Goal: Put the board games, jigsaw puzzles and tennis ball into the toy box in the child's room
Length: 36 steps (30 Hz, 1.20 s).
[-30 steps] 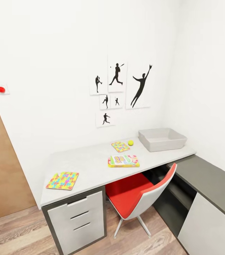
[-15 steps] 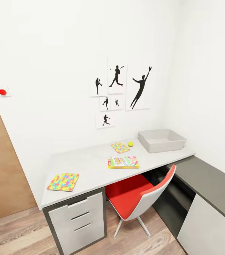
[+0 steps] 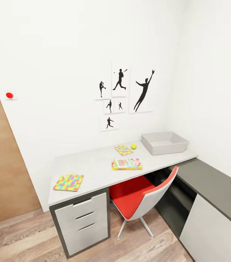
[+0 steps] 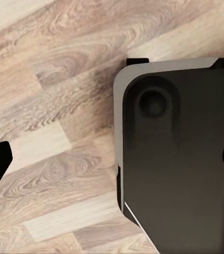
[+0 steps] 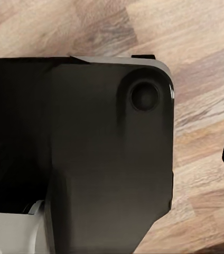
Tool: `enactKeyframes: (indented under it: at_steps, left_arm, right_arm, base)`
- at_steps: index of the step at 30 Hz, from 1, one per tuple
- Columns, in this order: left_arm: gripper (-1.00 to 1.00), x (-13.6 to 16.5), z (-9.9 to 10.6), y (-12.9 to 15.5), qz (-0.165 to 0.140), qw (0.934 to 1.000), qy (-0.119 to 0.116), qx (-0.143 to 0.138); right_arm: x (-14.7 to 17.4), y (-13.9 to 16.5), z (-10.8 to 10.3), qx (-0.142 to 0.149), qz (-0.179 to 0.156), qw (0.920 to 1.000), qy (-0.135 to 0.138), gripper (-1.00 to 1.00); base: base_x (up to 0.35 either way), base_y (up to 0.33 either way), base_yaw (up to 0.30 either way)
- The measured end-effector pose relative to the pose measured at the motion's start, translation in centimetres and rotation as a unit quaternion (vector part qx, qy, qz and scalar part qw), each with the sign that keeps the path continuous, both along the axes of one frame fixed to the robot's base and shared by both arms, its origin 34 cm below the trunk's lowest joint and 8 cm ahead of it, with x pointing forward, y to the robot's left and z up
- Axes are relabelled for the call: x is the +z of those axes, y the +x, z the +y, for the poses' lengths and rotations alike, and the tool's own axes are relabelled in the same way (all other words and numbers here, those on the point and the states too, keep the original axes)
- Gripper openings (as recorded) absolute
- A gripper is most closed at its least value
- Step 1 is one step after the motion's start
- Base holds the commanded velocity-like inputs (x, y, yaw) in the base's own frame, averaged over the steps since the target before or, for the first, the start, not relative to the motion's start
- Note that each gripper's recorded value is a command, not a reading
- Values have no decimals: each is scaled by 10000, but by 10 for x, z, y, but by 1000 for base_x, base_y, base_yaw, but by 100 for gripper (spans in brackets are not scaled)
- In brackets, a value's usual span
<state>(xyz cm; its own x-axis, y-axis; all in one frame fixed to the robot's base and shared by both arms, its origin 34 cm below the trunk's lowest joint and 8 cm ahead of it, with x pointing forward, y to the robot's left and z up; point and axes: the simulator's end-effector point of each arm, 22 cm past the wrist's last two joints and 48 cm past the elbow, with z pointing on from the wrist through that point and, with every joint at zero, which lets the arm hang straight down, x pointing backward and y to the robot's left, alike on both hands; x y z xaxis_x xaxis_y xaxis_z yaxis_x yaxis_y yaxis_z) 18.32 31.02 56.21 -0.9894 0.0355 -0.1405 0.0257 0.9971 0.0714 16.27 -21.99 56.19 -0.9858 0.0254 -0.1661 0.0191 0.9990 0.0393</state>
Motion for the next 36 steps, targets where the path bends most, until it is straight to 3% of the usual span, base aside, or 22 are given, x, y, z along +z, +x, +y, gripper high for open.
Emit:
enactKeyframes:
  at_steps: [9, 21, 31, 36]
  left_arm:
    - [100, 0, -1, 0, 3, 10000, -6, 1]
    - [100, 0, 1, 1, -9, 10000, -2, -24]
    - [100, 0, -3, 2, -2, 9987, 1, -510]
    - [100, 0, -3, 2, -9, 9984, 6, -566]
  right_arm:
    - [0, -1, 0, 1, 9, 10000, 0, 100]
    - [0, -1, 1, 0, 22, 10000, 7, 100]
    - [-1, -4, 1, -6, 87, 10000, 9, 100]
    - [-1, -5, 1, -4, 98, 10000, 13, 100]
  base:
    - [-4, 1, -66]
    - [-151, 0, -236]
    - [-79, 36, -260]
    - [-90, 69, -261]
